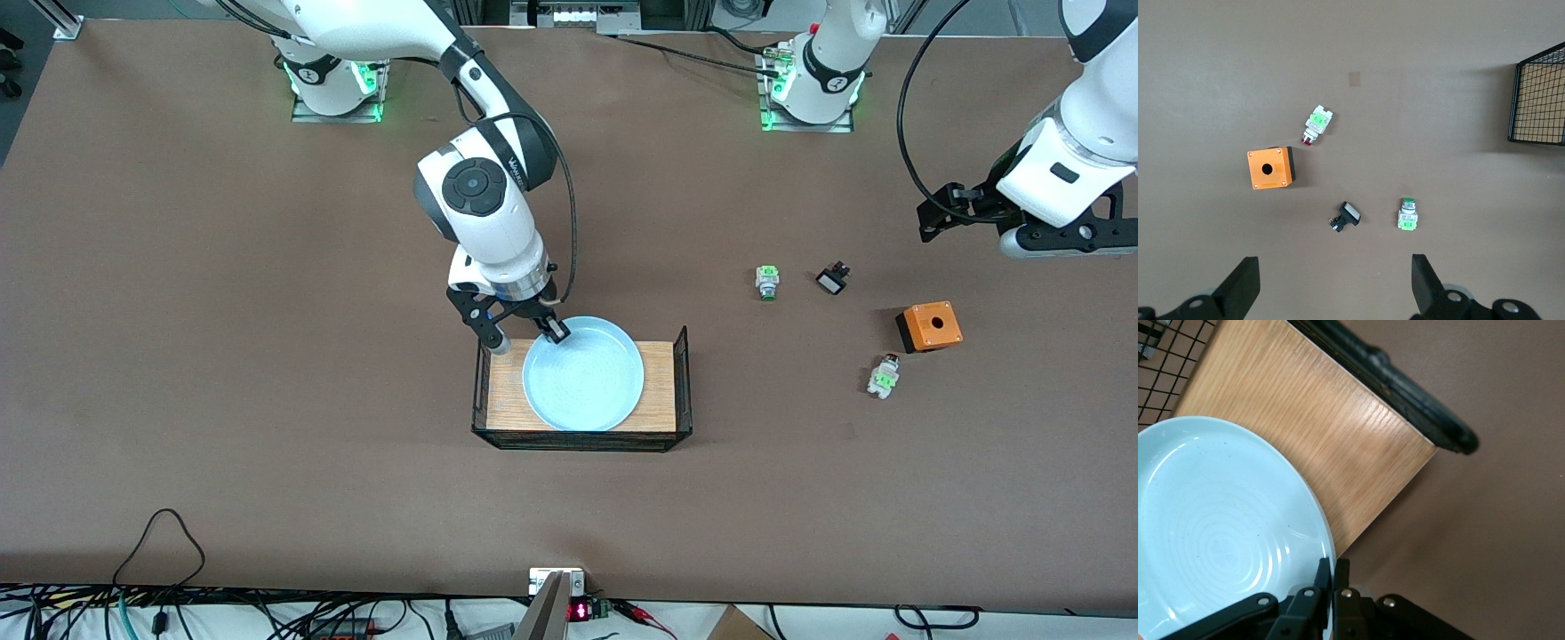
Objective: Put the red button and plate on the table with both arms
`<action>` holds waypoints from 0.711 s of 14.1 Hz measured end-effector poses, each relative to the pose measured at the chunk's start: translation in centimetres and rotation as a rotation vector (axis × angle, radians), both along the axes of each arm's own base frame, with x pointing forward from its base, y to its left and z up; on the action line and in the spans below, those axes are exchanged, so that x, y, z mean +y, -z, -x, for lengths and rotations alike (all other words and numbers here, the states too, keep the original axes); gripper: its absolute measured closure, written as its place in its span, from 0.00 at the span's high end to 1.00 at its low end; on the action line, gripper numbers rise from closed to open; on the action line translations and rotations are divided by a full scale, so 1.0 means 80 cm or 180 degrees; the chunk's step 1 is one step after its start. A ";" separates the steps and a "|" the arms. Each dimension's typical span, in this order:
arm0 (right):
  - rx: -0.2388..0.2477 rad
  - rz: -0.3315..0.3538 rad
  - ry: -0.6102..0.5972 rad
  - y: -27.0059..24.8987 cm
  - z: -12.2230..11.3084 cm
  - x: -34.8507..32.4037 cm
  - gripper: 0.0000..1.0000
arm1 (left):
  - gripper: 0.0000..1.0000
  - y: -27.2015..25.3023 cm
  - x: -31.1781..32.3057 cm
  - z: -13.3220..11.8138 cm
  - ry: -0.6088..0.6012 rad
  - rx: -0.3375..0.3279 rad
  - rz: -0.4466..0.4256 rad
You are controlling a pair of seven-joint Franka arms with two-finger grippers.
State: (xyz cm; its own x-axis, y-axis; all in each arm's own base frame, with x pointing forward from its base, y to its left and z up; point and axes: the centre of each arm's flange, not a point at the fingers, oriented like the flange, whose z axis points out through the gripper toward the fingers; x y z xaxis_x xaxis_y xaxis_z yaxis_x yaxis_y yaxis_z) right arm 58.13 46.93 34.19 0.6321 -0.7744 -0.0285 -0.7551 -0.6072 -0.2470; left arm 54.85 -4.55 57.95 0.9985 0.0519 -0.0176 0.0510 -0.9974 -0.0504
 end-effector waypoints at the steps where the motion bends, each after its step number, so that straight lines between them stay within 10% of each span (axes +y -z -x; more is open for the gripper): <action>1: 0.0002 0.0002 -0.0001 0.001 0.000 0.000 0.04 | 1.00 -0.001 -0.001 0.000 0.0005 -0.0007 0.0001; 10: -0.0125 -0.0109 -0.0155 -0.038 0.025 0.039 0.04 | 1.00 -0.003 0.004 -0.001 -0.0019 -0.0018 0.0002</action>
State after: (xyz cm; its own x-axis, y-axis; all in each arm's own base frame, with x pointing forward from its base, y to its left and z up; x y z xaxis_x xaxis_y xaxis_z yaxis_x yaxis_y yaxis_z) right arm 56.15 50.08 37.27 0.6701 -0.7417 -0.0289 -0.7143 -0.6337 -0.2970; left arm 54.95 -4.22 58.20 0.9983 0.0578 -0.0119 0.0571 -0.9971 -0.0494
